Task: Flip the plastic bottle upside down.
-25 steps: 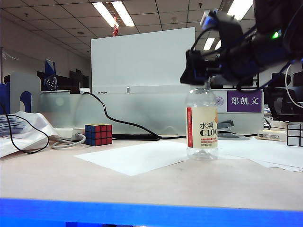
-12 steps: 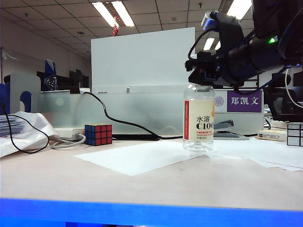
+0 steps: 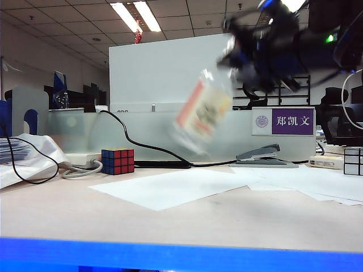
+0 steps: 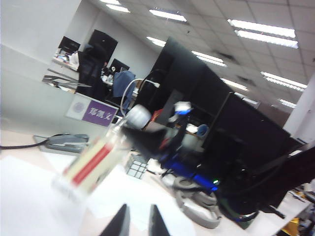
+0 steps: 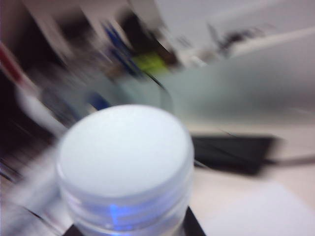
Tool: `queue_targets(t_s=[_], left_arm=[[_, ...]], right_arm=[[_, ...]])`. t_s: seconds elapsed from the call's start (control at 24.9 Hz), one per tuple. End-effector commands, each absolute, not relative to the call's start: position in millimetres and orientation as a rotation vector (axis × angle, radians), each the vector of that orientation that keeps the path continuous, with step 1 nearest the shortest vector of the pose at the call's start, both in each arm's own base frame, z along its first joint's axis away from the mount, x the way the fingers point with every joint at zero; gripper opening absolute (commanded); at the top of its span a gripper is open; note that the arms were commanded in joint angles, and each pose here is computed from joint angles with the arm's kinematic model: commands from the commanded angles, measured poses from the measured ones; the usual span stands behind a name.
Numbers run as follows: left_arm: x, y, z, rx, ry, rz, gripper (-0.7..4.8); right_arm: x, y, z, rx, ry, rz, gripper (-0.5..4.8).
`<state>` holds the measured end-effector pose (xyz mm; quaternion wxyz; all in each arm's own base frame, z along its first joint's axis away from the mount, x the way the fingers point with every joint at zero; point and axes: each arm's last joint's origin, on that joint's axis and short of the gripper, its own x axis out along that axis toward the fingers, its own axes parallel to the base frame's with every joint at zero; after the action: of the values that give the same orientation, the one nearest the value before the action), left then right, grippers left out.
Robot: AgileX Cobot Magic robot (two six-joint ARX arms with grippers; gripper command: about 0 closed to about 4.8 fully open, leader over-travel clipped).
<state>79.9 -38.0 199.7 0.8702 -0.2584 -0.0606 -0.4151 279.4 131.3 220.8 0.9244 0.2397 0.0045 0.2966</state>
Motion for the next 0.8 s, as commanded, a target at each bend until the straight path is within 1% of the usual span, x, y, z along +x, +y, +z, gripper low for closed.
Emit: queue_targets(t_s=[0.04, 0.24, 0.36, 0.52, 0.68, 0.72, 0.76, 0.8], left_arm=[[80, -36, 202, -0.55, -0.162, -0.812, 0.62], [76, -35, 211, -0.55, -0.263, -0.836, 0.62], [74, -35, 215, -0.563, -0.291, -0.875, 0.62], [69, -35, 222, -0.571, -0.351, -0.945, 0.62], [64, -35, 227, -0.532, -0.405, -1.015, 0.64], [63, -35, 226, -0.512, -0.406, -1.025, 0.74], [63, -35, 226, -0.489, -0.408, -1.038, 1.11], [62, -35, 227, -0.464, -0.422, -1.048, 1.67]], right_arm=[[273, 132, 244, 0.831, -0.091, 0.737, -0.06], [267, 132, 255, 1.209, 0.004, 0.92, -0.06], [264, 136, 257, 1.391, 0.121, 0.978, -0.06], [259, 146, 259, 1.489, 0.222, 1.039, -0.06], [245, 175, 268, 1.56, 0.32, 1.147, -0.06], [241, 182, 272, 1.573, 0.339, 1.179, -0.06], [237, 191, 278, 1.595, 0.353, 1.211, -0.06], [230, 202, 285, 1.628, 0.374, 1.253, -0.06]])
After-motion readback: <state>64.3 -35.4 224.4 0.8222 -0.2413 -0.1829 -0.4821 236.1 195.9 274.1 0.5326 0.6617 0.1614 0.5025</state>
